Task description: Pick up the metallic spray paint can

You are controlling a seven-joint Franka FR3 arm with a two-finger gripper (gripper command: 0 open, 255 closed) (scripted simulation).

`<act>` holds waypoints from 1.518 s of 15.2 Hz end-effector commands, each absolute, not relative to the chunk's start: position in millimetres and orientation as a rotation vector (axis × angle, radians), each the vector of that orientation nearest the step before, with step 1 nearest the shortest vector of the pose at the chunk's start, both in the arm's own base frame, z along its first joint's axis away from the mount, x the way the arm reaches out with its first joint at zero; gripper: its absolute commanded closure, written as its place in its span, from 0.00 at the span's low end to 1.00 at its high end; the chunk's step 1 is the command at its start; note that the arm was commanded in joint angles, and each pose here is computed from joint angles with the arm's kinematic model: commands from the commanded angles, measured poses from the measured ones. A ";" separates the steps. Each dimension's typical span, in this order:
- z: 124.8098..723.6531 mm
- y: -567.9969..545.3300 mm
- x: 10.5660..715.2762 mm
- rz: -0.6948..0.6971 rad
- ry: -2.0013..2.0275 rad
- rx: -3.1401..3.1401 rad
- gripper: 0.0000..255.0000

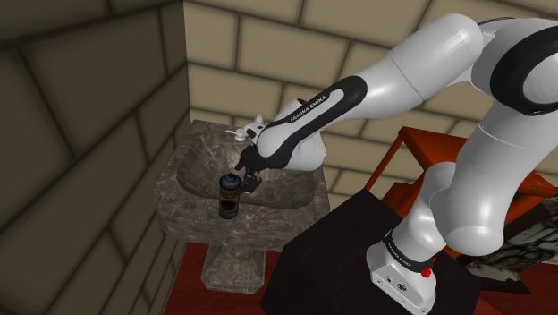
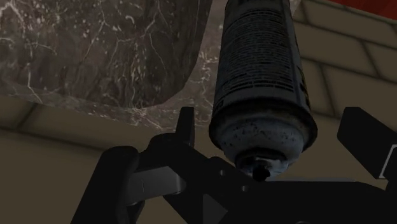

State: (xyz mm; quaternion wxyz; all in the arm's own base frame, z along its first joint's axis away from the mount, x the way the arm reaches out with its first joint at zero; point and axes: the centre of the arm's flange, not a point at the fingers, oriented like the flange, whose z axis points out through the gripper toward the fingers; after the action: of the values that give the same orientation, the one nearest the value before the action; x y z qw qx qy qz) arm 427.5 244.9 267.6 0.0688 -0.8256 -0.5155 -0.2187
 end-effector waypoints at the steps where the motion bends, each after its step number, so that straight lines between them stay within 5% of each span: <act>1: 256.3 245.6 427.7 -0.661 -1.555 -2.483 0.00; 6: 237.5 245.6 427.7 -0.661 -1.555 -2.483 0.00; 7: 237.4 245.5 428.1 -0.661 -1.555 -2.483 1.00; 23: 274.4 245.6 427.7 -0.661 -1.555 -2.483 1.00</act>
State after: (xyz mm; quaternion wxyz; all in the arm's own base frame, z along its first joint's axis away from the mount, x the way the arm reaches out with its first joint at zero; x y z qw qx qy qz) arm 426.9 245.0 269.2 0.0690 -0.8248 -0.5165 -0.2194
